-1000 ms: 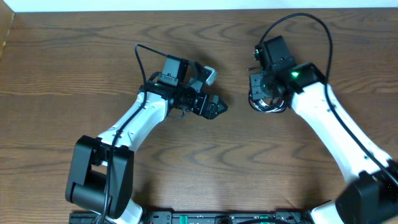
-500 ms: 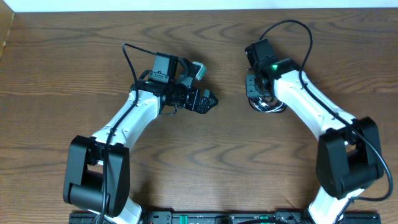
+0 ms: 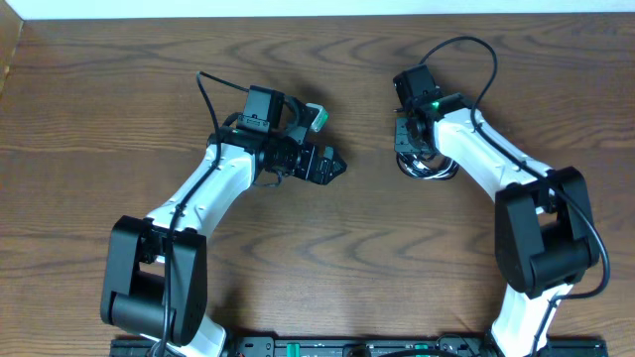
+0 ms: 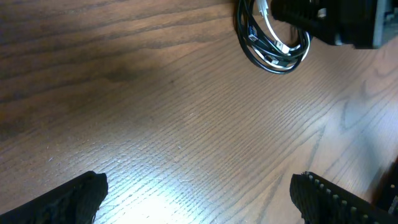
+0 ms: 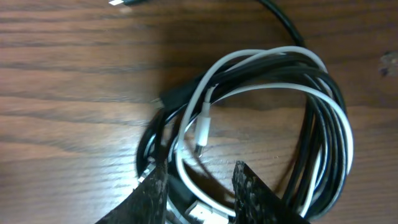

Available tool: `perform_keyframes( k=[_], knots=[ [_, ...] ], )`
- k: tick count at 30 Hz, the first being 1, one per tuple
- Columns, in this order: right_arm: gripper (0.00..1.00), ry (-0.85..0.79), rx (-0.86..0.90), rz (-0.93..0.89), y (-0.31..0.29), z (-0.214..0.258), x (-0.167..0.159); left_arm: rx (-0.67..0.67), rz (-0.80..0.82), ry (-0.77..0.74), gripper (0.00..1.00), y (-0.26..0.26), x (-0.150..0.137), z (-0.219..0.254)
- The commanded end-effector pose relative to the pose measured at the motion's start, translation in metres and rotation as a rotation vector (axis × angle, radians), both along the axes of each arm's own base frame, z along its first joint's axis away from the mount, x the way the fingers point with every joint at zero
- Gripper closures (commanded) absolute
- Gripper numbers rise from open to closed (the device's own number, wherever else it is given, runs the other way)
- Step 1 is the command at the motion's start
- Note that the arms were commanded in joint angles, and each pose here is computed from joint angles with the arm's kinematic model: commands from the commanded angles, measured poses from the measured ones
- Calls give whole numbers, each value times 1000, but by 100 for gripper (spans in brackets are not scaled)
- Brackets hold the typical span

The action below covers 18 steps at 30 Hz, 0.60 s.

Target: Untangle cables

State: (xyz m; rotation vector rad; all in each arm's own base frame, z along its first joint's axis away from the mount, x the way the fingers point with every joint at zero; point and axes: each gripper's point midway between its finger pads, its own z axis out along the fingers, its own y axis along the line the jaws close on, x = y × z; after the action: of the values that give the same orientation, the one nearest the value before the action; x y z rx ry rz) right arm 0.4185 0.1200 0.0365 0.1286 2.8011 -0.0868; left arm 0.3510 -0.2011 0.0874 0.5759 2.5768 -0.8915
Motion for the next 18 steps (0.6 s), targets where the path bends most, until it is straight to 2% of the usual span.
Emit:
perform_keyframes(
  k=[1, 18],
  knots=[
    [73, 1, -16, -30, -7, -6, 1, 10, -5, 3, 1, 2, -2, -3],
    [73, 40, 17, 7, 2, -32, 3, 12, -5, 11, 1, 2, -4, -4]
  ],
)
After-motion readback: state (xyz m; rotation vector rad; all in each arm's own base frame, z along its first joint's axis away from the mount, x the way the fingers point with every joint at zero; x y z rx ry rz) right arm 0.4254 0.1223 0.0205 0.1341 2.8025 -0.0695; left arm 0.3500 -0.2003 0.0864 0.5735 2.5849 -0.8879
